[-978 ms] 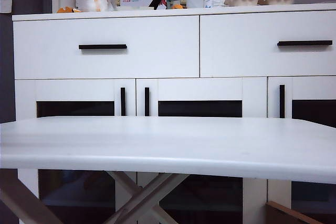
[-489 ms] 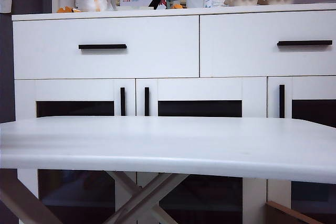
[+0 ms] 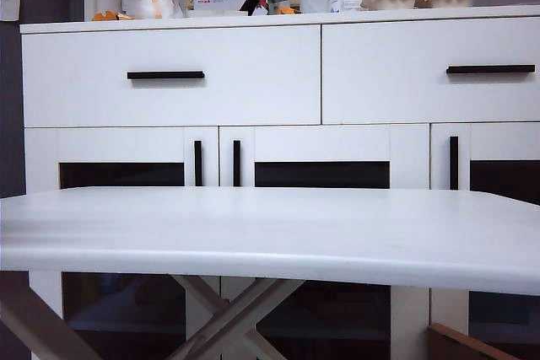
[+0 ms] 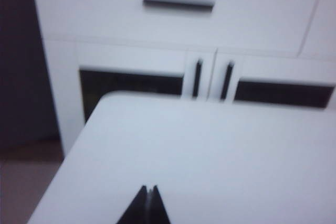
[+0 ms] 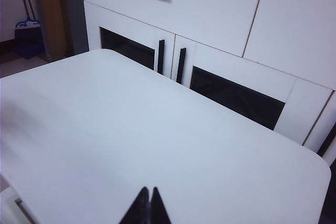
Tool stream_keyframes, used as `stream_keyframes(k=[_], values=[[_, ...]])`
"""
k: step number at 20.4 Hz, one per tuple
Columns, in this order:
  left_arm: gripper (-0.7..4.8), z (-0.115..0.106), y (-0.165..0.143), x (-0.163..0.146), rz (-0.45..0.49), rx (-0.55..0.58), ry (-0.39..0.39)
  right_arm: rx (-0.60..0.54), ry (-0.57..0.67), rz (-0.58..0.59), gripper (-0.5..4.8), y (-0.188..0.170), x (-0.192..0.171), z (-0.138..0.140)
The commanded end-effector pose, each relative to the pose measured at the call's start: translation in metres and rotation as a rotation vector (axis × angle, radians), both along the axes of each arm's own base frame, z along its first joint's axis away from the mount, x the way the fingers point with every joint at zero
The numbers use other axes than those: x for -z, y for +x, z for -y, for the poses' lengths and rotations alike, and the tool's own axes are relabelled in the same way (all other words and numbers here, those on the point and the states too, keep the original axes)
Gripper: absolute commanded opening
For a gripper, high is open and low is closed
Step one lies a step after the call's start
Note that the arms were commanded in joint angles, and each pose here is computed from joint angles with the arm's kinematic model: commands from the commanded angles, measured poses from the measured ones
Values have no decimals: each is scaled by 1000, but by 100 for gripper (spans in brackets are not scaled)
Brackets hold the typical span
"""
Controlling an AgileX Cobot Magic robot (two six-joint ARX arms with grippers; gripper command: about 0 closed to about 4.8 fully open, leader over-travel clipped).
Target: Pick up a can of beer from the white table, open the left drawer, place the beer inside the drawer, and finally close the drawer.
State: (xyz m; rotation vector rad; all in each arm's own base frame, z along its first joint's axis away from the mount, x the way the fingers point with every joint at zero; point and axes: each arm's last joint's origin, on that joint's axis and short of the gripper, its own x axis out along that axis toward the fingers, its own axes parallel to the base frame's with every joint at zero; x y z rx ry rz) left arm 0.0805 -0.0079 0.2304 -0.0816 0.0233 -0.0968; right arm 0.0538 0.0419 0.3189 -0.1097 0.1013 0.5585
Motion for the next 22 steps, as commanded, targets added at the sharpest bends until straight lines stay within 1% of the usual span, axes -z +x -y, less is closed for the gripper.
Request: stream_keyframes(k=[1, 2, 6, 9, 10, 12, 14, 15, 19, 22], values=[[-6, -4, 3, 17, -21, -29, 3, -2, 13, 13, 0, 0, -3, 0], [-6, -5, 4, 20, -16, -27, 2, -2, 13, 13, -1, 0, -3, 0], [-6, -8, 9, 37, 55, -33, 3, -2, 13, 13, -1, 0, -3, 0], [-6, -6, 15, 50, 122, 21, 9, -2, 11, 11, -1, 0, -2, 0], [-6, -4, 16, 53, 135, 33, 35, -2, 12, 12, -1, -1, -2, 0], [-6, -2, 16, 56, 118, 11, 92, -2, 12, 12, -1, -1, -2, 0], [-6, 0, 16, 58, 92, -39, 126, -2, 12, 12, -1, -1, -2, 0], [-6, 1, 16, 60, 75, -51, 127, -2, 12, 12, 0, -1, -2, 0], [-6, 2, 16, 67, 8, -26, 132, -2, 11, 11, -1, -1, -2, 0], [-6, 2, 16, 66, 11, -25, 127, -2, 11, 11, -1, -1, -2, 0]])
